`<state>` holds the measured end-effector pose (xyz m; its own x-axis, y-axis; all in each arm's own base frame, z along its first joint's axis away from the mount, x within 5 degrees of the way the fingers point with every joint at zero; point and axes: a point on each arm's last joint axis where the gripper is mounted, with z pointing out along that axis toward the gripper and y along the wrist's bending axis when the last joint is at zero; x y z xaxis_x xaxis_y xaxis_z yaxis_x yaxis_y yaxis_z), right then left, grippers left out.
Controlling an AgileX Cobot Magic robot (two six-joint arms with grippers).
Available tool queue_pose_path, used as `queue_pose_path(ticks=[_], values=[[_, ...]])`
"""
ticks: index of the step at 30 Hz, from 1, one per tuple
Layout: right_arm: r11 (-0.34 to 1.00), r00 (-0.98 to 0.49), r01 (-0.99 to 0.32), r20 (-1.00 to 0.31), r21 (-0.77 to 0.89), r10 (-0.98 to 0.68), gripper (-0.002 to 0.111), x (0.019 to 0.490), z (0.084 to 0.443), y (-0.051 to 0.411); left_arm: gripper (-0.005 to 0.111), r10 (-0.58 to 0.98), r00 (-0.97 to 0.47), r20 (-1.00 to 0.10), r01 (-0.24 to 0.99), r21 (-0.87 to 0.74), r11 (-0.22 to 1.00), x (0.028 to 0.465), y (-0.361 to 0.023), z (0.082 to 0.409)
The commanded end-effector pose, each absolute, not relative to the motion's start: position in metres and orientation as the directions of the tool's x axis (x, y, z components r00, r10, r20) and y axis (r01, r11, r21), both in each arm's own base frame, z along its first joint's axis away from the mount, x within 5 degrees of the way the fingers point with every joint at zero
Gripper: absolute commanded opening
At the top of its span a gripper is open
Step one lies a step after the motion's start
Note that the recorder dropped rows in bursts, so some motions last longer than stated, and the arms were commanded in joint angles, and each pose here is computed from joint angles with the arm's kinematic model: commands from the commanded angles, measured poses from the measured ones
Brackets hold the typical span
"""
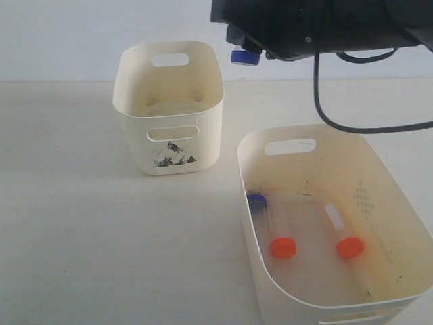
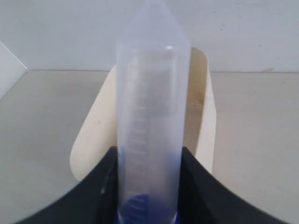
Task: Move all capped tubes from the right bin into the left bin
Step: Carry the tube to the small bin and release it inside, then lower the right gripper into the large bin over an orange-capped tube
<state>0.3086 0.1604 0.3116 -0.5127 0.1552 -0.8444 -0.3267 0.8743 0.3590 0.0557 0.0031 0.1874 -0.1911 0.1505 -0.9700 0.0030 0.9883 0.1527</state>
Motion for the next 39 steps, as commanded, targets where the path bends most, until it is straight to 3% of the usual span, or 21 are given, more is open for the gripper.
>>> queue_pose_path(ticks=[1,4,11,13,17,19,21,24,25,29,32,39], values=[[0.858,-0.406,-0.462,-0.914,0.227,0.023,0.0,0.314,0.325,0.191,0.004,0.138,-0.177,-0.975,-0.001,0.14,0.99,0.056,0.003,0.19],[0.84,-0.348,-0.52,-0.936,0.155,-0.043,0.0,0.324,0.329,0.212,0.004,0.138,-0.177,-0.975,-0.001,0.14,0.99,0.056,0.003,0.19],[0.841,-0.365,-0.518,-0.929,0.155,-0.054,0.001,0.364,0.309,0.237,0.004,0.138,-0.177,-0.975,-0.001,0.14,0.99,0.056,0.003,0.19],[0.835,-0.383,-0.526,-0.922,0.161,-0.064,0.01,0.369,0.305,0.241,0.004,0.138,-0.177,-0.975,-0.001,0.14,0.99,0.056,0.003,0.19],[0.834,-0.387,-0.528,-0.92,0.161,-0.067,0.041,0.377,0.3,0.247,0.004,0.138,-0.177,-0.975,-0.001,0.14,0.99,0.056,0.003,0.19],[0.834,-0.382,-0.528,-0.922,0.161,-0.063,0.049,0.379,0.301,0.248,0.004,0.138,-0.177,-0.975,-0.001,0.14,0.99,0.056,0.003,0.19],[0.833,-0.379,-0.529,-0.923,0.161,-0.062,0.041,0.378,0.303,0.248,0.004,0.138,-0.177,-0.975,-0.001,0.14,0.99,0.056,0.003,0.19],[0.825,-0.373,-0.545,-0.925,0.151,-0.077,0.004,0.373,0.311,0.246,0.004,0.138,-0.177,-0.975,-0.001,0.14,0.99,0.056,0.003,0.19],[0.819,-0.366,-0.558,-0.925,0.135,-0.098,0.0,0.371,0.315,0.245,0.004,0.138,-0.177,-0.975,-0.001,0.14,0.99,0.056,0.003,0.19],[0.781,-0.325,-0.624,-0.921,0.04,-0.213,0.0,0.35,0.343,0.234,0.004,0.138,-0.177,-0.975,-0.001,0.14,0.99,0.056,0.003,0.19],[0.783,-0.4,-0.615,-0.891,0.088,-0.214,0.0,0.329,0.371,0.211,0.004,0.138,-0.177,-0.975,-0.001,0.14,0.99,0.056,0.003,0.19],[0.931,-0.669,-0.362,-0.71,0.052,-0.22,0.0,0.282,0.404,0.131,0.004,0.138,-0.177,-0.975,-0.001,0.14,0.99,0.056,0.003,0.19]])
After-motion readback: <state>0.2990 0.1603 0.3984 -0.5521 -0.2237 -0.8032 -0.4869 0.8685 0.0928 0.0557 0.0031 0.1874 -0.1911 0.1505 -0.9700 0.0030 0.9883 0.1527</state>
